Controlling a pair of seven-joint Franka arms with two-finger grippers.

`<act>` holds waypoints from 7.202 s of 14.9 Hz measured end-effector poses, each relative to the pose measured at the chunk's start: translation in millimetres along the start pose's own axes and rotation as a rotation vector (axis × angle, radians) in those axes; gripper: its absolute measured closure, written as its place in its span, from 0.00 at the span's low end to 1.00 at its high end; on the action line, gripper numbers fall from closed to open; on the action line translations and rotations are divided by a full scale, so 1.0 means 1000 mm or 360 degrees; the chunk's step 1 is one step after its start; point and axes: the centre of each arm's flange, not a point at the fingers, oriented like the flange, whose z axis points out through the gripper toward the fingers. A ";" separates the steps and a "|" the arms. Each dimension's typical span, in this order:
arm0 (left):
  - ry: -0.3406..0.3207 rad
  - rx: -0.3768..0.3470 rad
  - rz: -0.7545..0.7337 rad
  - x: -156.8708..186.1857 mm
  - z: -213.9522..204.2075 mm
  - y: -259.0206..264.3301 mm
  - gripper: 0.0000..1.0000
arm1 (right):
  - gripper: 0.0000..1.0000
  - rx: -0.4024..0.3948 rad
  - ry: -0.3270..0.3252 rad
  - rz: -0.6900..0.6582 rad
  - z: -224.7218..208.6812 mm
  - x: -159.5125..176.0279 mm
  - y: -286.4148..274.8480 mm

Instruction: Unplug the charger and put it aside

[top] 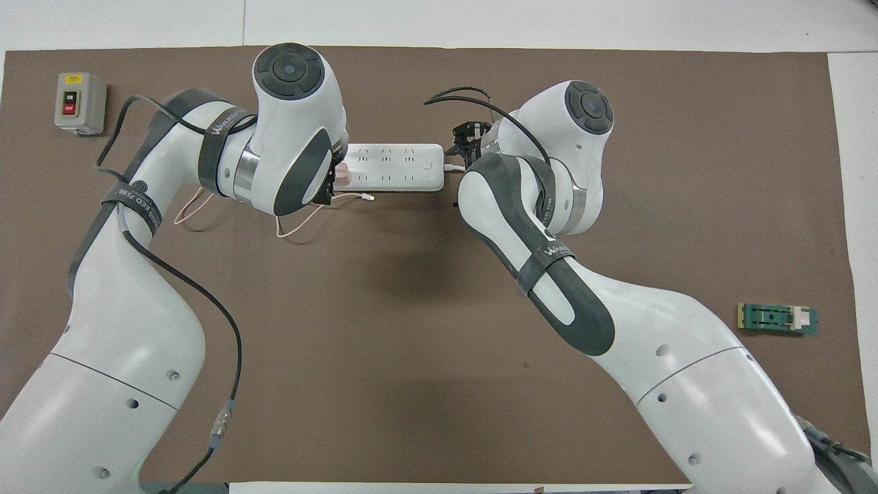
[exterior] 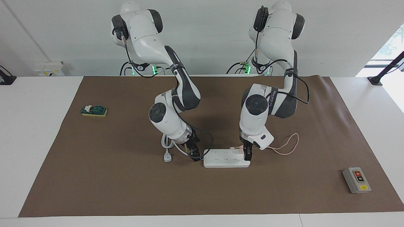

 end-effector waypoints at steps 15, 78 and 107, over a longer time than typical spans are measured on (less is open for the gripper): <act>0.0012 0.0014 0.0002 -0.002 0.006 -0.001 0.69 | 0.00 0.0015 -0.0065 0.0136 0.022 -0.005 -0.015; -0.0090 0.0159 0.2153 0.152 -0.002 -0.220 0.69 | 0.00 0.0061 -0.0047 0.0064 -0.010 -0.005 -0.031; 0.0041 -0.0092 0.2018 0.318 -0.237 -0.174 0.00 | 0.00 -0.0523 0.0214 -0.1595 -0.401 0.120 0.102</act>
